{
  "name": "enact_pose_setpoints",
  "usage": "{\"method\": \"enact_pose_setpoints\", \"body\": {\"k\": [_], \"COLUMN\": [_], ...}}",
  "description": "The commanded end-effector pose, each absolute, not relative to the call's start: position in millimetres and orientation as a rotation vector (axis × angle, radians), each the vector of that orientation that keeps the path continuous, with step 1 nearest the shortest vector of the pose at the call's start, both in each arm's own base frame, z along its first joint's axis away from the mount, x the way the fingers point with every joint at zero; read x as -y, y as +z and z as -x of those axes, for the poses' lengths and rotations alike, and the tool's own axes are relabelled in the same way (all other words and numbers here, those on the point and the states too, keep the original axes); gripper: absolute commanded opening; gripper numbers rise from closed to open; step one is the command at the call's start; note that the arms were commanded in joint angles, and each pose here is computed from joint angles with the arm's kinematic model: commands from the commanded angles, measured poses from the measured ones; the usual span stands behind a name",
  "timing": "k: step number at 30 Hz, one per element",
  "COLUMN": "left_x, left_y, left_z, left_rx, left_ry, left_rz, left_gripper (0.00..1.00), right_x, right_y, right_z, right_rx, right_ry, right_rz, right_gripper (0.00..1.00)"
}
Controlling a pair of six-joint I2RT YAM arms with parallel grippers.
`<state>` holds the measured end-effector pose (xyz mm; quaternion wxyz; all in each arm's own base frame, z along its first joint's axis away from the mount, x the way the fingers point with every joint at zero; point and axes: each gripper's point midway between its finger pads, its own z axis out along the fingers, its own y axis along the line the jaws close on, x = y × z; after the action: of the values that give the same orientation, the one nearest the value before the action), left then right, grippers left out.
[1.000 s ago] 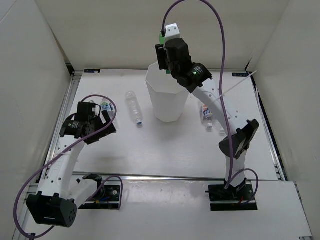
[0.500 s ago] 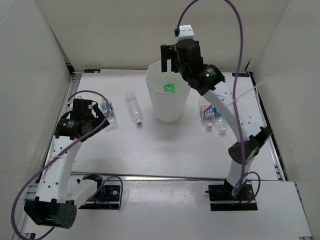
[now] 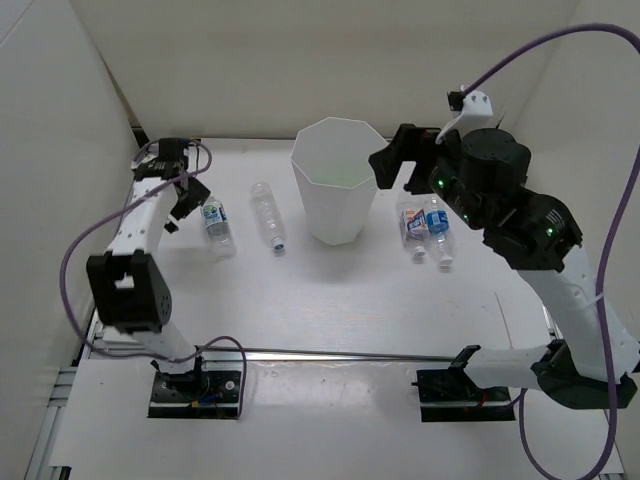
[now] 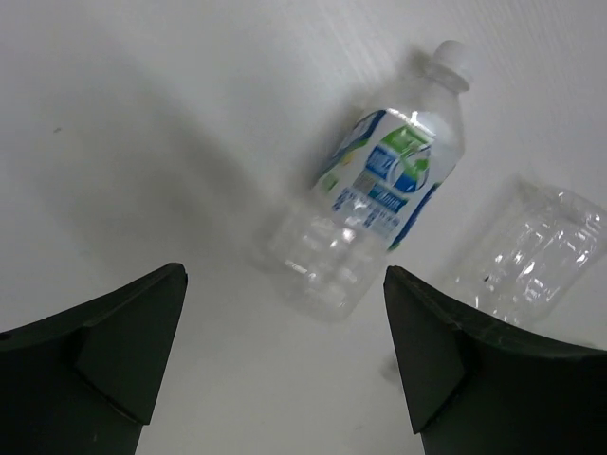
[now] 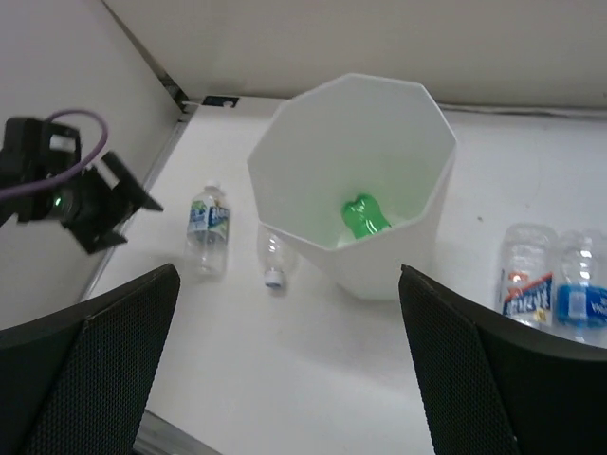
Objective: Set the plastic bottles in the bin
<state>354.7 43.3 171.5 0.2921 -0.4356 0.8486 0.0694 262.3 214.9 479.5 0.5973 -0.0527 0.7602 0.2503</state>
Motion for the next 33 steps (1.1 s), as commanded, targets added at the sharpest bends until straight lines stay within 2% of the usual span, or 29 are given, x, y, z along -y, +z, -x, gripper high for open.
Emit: {"method": "enact_pose_setpoints", "body": {"k": [1, 7, 16, 26, 28, 29, 32, 33], "left_x": [-27.5, -12.6, -1.1, 3.2, 5.0, 7.2, 10.4, 10.8], "left_y": [165.4, 152.6, 96.1, 59.2, 51.7, 52.2, 45.9, 49.5], "left_z": [-398.1, -438.7, -432.1, -416.7, -412.9, -416.0, -409.1, -409.9], "left_rx": [-2.359, -2.383, -2.544, -2.652, -2.676, -2.673, -2.706, -2.694], "left_ry": [0.106, 0.06, 0.103, 0.118, 0.114, 0.092, 0.076, 0.069], "left_rz": [1.051, 0.899, 0.811, 0.821, 0.823, 0.806, 0.792, 0.803], "left_gripper": [0.95, 1.0, 1.0, 1.0, 0.92, 0.79, 0.59, 0.46], "right_x": [-197.4, -166.7, -149.9, -140.7, -138.8, -135.7, -125.0, -123.6], "right_y": [461.1, 466.6, 486.6, 493.1, 491.0, 491.1, 488.8, 486.9], "right_z": [-248.6, -242.6, -240.7, -233.8, -231.5, -228.6, -217.4, -215.5], "right_rx": [-1.819, -1.8, -1.74, -1.73, -1.744, -1.744, -1.746, -1.748], "right_ry": [0.564, 0.449, 0.403, 0.387, 0.386, 0.386, 0.404, 0.413], "right_rz": [0.087, 0.073, 0.055, 0.074, 0.071, 0.071, 0.05, 0.038], "right_gripper": [1.0, 1.0, 1.0, 1.0, 1.0, 1.0, 1.0, 1.0]}}
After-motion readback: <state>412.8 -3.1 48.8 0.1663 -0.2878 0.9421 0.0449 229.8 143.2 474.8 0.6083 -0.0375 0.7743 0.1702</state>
